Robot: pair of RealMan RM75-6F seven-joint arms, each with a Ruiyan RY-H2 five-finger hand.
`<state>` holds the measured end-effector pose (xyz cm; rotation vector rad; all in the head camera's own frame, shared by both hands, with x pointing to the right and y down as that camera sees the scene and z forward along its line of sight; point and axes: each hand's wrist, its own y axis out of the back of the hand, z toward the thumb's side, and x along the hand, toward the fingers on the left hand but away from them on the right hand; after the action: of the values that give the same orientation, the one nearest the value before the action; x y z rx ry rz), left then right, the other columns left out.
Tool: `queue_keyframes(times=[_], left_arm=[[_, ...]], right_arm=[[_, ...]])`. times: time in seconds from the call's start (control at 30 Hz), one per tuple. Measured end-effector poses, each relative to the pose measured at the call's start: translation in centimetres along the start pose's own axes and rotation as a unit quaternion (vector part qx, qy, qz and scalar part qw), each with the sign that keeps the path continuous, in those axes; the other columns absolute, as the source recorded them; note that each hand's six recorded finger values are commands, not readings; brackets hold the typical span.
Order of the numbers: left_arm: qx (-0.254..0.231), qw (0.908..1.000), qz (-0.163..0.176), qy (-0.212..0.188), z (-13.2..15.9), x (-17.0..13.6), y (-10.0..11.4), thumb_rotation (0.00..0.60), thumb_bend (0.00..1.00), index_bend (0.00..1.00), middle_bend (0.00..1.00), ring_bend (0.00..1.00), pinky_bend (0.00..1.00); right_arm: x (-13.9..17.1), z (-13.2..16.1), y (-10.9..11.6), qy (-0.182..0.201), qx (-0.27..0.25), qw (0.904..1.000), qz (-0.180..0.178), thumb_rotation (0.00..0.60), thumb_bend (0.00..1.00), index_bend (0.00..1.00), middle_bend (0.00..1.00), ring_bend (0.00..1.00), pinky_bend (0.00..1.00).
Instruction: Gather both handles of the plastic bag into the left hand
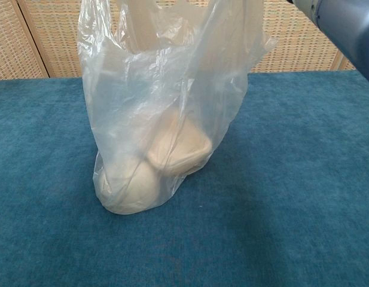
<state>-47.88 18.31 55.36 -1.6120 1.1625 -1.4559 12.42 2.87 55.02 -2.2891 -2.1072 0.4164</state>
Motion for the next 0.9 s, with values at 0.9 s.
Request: queue_keyframes(times=[0.9], left_arm=[[-0.178,0.9751,-0.068,-0.113,4.4,3.4,0.3,0.600,0.13,0.00,0.00,0.00,0.00]], right_arm=[[0.5,0.4,2.5,0.044,0.070,0.9962,0.026,0.600,0.00,0.00,0.00,0.00,0.00]])
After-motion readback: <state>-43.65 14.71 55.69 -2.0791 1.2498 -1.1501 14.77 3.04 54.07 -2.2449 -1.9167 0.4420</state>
